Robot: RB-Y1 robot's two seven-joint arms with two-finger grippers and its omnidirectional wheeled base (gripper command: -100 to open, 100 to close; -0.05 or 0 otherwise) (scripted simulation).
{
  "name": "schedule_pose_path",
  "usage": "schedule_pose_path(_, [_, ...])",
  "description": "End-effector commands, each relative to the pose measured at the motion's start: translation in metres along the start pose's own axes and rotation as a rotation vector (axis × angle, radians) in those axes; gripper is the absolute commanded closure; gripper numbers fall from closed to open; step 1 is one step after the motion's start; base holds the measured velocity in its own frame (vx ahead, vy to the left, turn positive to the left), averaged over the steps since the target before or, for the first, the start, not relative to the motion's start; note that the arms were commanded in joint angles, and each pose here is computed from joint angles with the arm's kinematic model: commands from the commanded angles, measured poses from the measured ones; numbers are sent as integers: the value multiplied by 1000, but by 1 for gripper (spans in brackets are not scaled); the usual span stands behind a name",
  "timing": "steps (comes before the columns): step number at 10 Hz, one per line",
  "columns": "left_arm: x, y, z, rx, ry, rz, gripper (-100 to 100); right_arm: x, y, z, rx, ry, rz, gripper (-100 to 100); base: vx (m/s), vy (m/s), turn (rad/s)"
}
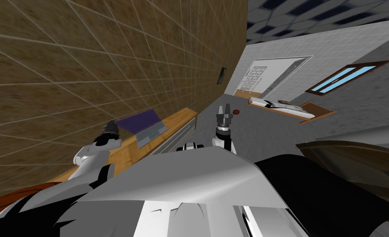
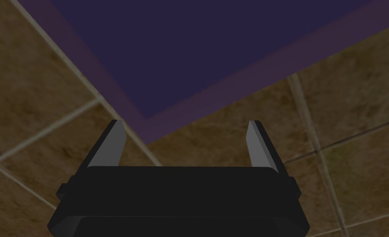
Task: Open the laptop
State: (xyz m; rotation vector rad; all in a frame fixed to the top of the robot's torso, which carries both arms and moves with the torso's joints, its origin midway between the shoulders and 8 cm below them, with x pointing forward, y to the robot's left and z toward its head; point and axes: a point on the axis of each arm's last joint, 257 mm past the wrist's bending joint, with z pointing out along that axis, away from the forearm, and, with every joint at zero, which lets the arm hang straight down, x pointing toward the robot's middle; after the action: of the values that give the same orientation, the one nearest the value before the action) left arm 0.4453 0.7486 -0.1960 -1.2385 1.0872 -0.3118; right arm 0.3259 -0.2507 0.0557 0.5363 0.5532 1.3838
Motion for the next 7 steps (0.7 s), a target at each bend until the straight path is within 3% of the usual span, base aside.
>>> schedule_pose_path(1, [-15, 10, -7, -25, -46, 0, -100, 0, 0, 0, 0, 0, 0, 0, -48, 39, -237])
schedule_pose_path(7, [-59, 34, -29, -83, -147, -10, -100, 0, 0, 0, 0, 0, 0, 0, -56, 41, -184])
